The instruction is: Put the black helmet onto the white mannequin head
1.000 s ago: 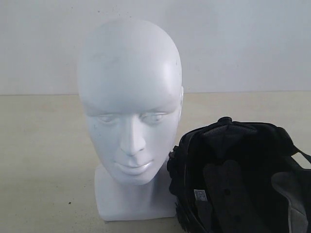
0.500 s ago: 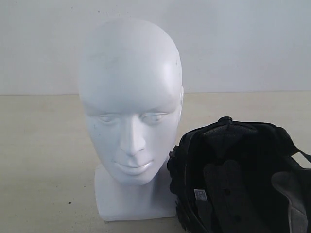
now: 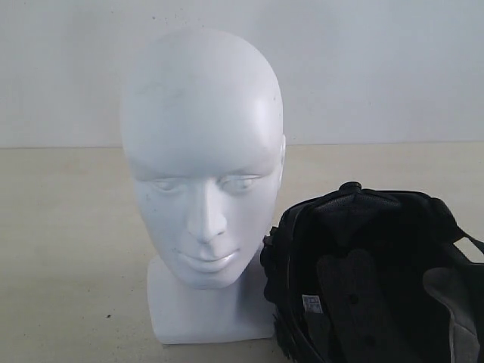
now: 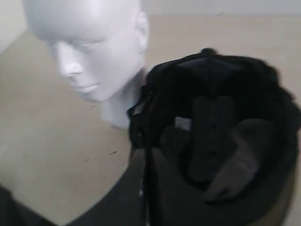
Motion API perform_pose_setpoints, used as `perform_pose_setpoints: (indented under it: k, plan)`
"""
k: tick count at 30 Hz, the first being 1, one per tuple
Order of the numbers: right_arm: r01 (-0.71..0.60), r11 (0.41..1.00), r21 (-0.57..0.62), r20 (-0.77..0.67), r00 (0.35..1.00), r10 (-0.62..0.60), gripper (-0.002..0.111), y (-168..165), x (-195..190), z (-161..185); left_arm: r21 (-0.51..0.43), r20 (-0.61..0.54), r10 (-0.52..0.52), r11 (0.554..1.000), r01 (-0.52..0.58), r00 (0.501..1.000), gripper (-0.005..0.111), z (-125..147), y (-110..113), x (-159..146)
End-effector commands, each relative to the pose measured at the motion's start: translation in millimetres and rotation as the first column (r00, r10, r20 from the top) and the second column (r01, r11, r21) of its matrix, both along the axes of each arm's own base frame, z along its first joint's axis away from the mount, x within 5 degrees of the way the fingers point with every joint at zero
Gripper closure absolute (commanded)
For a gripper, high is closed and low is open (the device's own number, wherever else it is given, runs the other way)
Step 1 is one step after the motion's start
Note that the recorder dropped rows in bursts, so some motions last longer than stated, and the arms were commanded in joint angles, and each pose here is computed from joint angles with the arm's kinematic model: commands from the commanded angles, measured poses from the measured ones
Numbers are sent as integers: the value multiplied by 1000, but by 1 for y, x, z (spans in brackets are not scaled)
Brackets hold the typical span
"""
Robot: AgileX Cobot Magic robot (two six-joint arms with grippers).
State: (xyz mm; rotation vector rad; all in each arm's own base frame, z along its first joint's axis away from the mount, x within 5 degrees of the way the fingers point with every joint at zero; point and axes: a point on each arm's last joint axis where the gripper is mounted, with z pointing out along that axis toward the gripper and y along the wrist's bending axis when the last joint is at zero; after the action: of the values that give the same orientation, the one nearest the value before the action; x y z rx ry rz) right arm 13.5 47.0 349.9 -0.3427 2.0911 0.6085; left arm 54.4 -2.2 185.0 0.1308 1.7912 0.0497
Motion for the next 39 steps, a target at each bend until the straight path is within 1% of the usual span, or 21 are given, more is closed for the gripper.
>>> perform_pose_setpoints:
  k: [1, 3, 5, 6, 7, 10, 13, 15, 19, 24, 29, 31, 32, 33, 35, 38, 39]
  plan:
    - [-236, 969, 78, -33, 970, 239, 101, 19, 33, -9, 5, 4, 1, 1000, -1, 1000, 102, 0, 0, 0]
    - [-268, 961, 73, -65, 960, 273, 88, 21, 40, -12, 5, 4, 1, 1000, -1, 1000, 102, 0, 0, 0]
    - [-273, 960, 55, -73, 958, 277, 73, 22, 45, -15, 5, 4, 1, 1000, -1, 1000, 102, 0, 0, 0]
    - [-267, 963, 45, -64, 961, 269, 67, 21, 47, -16, 5, 4, 1, 1000, -1, 1000, 102, 0, 0, 0]
    - [-259, 965, 35, -56, 964, 260, 65, 21, 49, -18, 5, 4, 1, 1000, -1, 1000, 102, 0, 0, 0]
    - [-270, 963, 7, -70, 960, 270, 65, 22, 54, -27, 5, 4, 1, 1000, -1, 1000, 102, 0, 0, 0]
    - [-314, 949, 10, -134, 940, 313, 65, 28, 58, -40, 5, 4, 1, 1000, -1, 1000, 102, 0, 0, 0]
    - [-343, 940, 1, -150, 929, 339, 65, 32, 62, -43, 5, 4, 1, 1000, -1, 1000, 102, 0, 0, 0]
    - [-336, 941, 48, -192, 921, 339, 65, 45, 73, -47, 5, 4, 1, 1000, -1, 1000, 102, 0, 0, 0]
    - [-387, 922, -23, -198, 905, 375, 65, 67, 82, -58, 5, 4, 1, 1000, -1, 1000, 102, 0, 0, 0]
    - [-364, 927, -86, -202, 918, 342, 65, 92, 89, -71, 5, 4, 1, 1000, -1, 1000, 102, 0, 0, 0]
    - [-361, 925, -121, -204, 921, 333, 60, 101, 92, -78, 5, 4, 1, 1000, -1, 1000, 102, 0, 0, 0]
    - [-369, 914, -166, -207, 920, 334, 54, 109, 95, -85, 5, 4, 1, 1000, -1, 1000, 102, 0, 0, 0]
    - [-370, 910, -186, -205, 921, 332, 51, 110, 96, -88, 5, 4, 1, 1000, -1, 1000, 102, 0, 0, 0]
    - [-342, 920, -194, -201, 931, 304, 50, 117, 101, -93, 5, 4, 1, 1000, -1, 1000, 102, 0, 0, 0]
    - [-327, 916, -231, -192, 938, 287, 49, 127, 107, -103, 5, 4, 1, 1000, -1, 1000, 102, 0, 0, 0]
    - [-323, 916, -240, -195, 940, 280, 47, 127, 109, -105, 5, 4, 1, 1000, -1, 1000, 102, 0, 0, 0]
